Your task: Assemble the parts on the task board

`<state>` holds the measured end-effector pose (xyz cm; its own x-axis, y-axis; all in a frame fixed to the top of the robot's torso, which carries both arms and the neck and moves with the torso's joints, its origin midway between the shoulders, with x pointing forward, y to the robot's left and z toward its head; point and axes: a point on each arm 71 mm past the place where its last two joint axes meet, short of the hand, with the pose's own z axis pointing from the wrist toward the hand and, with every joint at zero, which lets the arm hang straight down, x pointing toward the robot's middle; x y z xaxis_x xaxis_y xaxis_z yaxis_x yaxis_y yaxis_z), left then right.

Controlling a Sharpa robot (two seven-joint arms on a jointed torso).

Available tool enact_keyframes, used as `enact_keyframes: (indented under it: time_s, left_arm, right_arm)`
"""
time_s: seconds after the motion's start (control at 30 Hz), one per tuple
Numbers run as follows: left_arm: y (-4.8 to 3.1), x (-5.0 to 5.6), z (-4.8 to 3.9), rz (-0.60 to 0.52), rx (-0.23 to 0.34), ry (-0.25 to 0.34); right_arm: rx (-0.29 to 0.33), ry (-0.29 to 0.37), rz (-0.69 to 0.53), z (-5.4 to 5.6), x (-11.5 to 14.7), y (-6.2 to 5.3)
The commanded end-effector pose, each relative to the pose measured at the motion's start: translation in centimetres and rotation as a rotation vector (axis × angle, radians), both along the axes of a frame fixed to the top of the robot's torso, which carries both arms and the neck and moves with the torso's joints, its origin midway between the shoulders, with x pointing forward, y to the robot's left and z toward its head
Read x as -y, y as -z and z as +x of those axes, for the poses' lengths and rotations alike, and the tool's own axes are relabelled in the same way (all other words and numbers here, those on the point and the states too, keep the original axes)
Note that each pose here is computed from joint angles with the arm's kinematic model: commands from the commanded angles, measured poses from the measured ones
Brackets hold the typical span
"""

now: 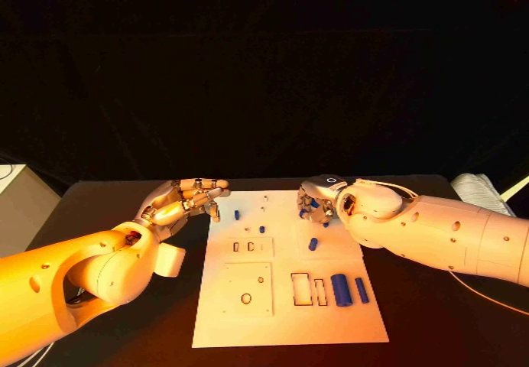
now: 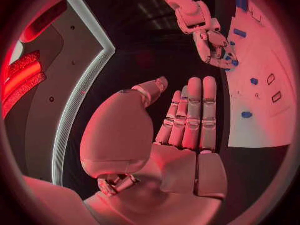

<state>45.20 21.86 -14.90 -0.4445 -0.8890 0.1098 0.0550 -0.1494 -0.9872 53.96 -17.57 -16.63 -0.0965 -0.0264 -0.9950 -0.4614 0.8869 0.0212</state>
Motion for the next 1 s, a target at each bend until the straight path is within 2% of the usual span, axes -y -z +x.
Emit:
enact_keyframes:
  time_s: [0.03,0.43,1.0]
  left_arm:
    - [-0.19,0.2,-0.08,-0.007,0.006,0.025]
    - [-0.20,0.0,0.01,-0.005,0.007,0.018]
    - [-0.28,0.2,0.17,-0.012,0.014,0.009]
  right_arm:
    - [0.042,0.015,0.002,0.0,0.0,-0.1]
    - [0.183,0.035,0.099,-0.1,-0.7,-1.8]
    - [0.254,-0.007,0.161,1.0,-4.2,-3.1]
